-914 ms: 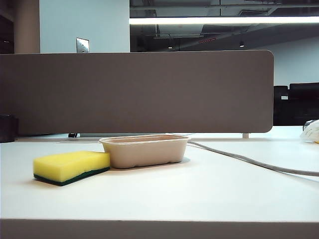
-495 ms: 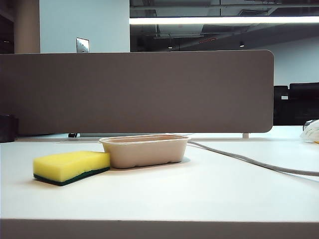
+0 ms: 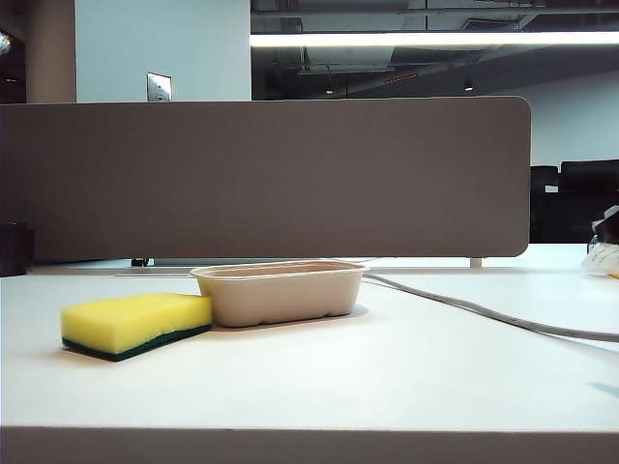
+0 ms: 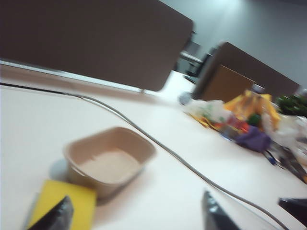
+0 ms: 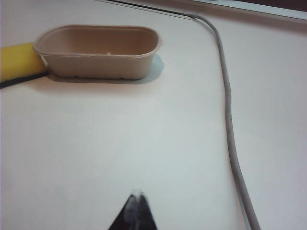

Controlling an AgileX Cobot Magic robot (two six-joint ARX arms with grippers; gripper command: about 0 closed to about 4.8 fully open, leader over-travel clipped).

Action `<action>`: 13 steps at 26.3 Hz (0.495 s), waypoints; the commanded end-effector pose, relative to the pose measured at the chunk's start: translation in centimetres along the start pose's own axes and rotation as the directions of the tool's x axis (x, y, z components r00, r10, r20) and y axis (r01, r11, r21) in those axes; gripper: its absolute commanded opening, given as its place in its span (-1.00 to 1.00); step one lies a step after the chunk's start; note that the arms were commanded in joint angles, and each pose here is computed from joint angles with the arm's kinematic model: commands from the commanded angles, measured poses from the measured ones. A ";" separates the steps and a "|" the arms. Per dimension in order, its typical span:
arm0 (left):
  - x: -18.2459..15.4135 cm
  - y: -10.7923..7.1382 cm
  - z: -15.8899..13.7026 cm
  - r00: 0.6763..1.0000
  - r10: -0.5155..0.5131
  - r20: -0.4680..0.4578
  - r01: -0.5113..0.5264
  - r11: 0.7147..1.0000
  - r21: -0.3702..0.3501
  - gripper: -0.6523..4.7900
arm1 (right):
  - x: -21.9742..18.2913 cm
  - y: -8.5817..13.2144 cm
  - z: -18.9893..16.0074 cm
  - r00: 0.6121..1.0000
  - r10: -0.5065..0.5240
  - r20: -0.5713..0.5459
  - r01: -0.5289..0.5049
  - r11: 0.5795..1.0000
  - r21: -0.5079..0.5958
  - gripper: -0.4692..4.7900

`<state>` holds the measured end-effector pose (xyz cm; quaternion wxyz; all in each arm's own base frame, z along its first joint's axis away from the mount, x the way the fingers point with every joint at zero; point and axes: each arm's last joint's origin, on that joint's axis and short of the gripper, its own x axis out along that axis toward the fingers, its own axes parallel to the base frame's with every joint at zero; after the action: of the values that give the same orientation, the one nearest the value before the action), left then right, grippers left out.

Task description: Pick up the cleaning sponge from the table and place it into the paper lunch box.

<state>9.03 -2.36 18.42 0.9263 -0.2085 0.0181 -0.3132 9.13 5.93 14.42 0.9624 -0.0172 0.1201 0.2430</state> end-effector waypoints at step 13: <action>13.7 4.2 3.2 0.821 0.148 -0.552 -0.063 0.983 0.171 1.00 | 0.1 0.2 0.0 1.000 0.015 -0.006 -0.015 1.000 -0.004 -0.84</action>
<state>22.56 -5.92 21.47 0.9145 -0.0657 0.2676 -0.2964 9.11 6.13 14.22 0.9593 -0.0221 0.1304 0.2497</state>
